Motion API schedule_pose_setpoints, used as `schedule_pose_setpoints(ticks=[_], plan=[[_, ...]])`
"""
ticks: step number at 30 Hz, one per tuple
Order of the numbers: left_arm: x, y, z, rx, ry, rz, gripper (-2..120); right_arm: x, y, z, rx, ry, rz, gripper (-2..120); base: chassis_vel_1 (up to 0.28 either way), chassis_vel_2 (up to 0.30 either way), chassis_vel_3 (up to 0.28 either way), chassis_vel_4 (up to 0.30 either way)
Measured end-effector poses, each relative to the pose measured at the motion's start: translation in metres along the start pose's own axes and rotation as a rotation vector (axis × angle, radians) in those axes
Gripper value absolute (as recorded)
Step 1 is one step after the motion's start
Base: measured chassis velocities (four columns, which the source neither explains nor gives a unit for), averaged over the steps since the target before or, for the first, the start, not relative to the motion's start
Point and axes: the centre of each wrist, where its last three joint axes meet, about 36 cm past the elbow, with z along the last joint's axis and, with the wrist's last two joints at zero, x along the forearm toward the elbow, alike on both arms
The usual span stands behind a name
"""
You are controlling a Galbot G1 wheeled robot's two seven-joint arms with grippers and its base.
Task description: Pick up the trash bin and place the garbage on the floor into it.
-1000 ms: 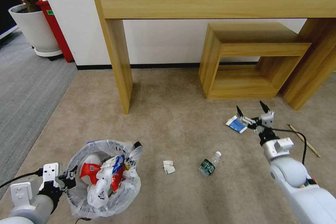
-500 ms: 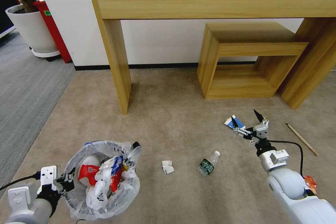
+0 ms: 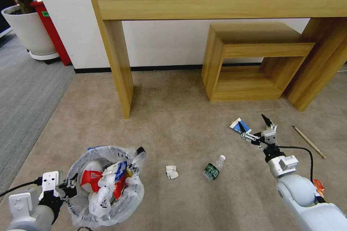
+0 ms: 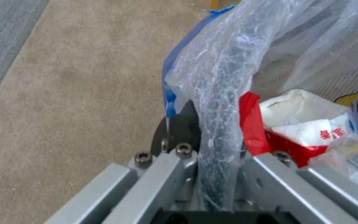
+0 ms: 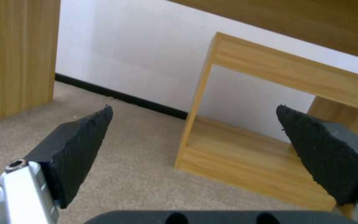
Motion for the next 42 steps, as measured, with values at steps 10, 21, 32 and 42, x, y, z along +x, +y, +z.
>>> schedule_pose_setpoints(ticks=[10,21,32,42], plan=[[-0.001,0.001,-0.002,-0.008,-0.007,-0.007,0,-0.001,0.0,-0.005,-0.003,-0.013,0.006,100,-0.012,-0.013,-0.022,-0.007],[-0.002,0.001,-0.001,0.002,-0.007,-0.006,0,0.005,0.004,-0.004,-0.018,-0.015,0.025,100,-0.069,-0.072,-0.067,-0.063],[-0.003,0.002,-0.003,0.038,-0.02,-0.029,0,0.002,0.005,-0.011,-0.02,-0.038,0.005,100,-0.011,-0.012,-0.013,-0.008],[0.001,0.011,-0.008,0.04,-0.047,-0.103,0,-0.043,0.017,-0.018,-0.012,-0.108,-0.17,100,0.0,0.0,0.0,0.0]])
